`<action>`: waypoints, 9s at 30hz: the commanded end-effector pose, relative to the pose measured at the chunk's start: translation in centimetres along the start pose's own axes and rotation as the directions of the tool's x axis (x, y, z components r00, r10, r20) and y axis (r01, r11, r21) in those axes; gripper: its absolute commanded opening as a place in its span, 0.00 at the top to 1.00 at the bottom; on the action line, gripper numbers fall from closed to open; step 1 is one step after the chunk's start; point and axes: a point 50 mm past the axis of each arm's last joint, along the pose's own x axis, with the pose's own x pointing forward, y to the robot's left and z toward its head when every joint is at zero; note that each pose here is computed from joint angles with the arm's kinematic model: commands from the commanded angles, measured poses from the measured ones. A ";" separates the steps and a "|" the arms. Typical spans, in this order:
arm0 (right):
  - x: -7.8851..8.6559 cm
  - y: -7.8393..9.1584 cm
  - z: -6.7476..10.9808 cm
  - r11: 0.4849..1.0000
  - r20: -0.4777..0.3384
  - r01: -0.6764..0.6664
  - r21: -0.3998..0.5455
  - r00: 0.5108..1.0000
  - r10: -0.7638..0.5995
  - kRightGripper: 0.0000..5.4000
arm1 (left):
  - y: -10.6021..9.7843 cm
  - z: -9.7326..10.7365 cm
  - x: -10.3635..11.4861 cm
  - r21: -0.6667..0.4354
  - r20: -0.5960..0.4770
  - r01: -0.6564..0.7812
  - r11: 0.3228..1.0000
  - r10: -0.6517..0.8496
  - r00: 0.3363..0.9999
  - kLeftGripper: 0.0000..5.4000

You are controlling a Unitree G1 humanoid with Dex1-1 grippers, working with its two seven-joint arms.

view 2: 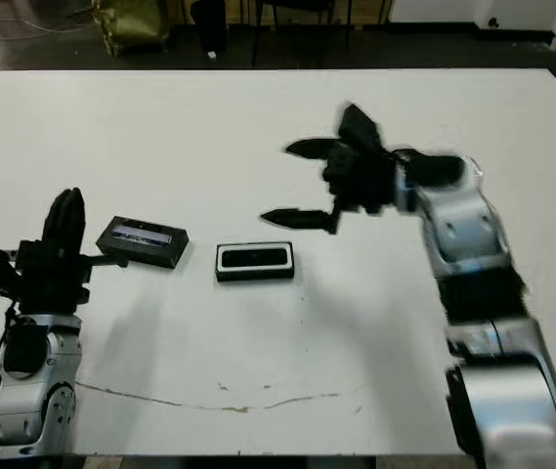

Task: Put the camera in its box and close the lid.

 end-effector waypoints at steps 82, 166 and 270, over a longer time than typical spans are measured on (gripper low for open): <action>-5.6 5.1 -5.8 0.915 0.144 0.382 0.126 0.906 -0.398 1.00 | 1.0 -3.9 12.8 0.342 -0.936 0.902 -0.263 -0.176 0.304 1.00; -5.6 5.3 -6.2 0.918 0.070 0.375 0.130 0.920 -0.386 1.00 | 1.1 0.1 6.5 -0.137 -0.989 0.915 -0.379 0.001 -0.148 1.00; -5.2 6.7 -7.5 0.930 0.159 0.313 0.191 0.925 -0.344 1.00 | 4.9 -2.9 -2.9 -0.095 -0.469 0.785 0.613 -0.723 0.507 0.00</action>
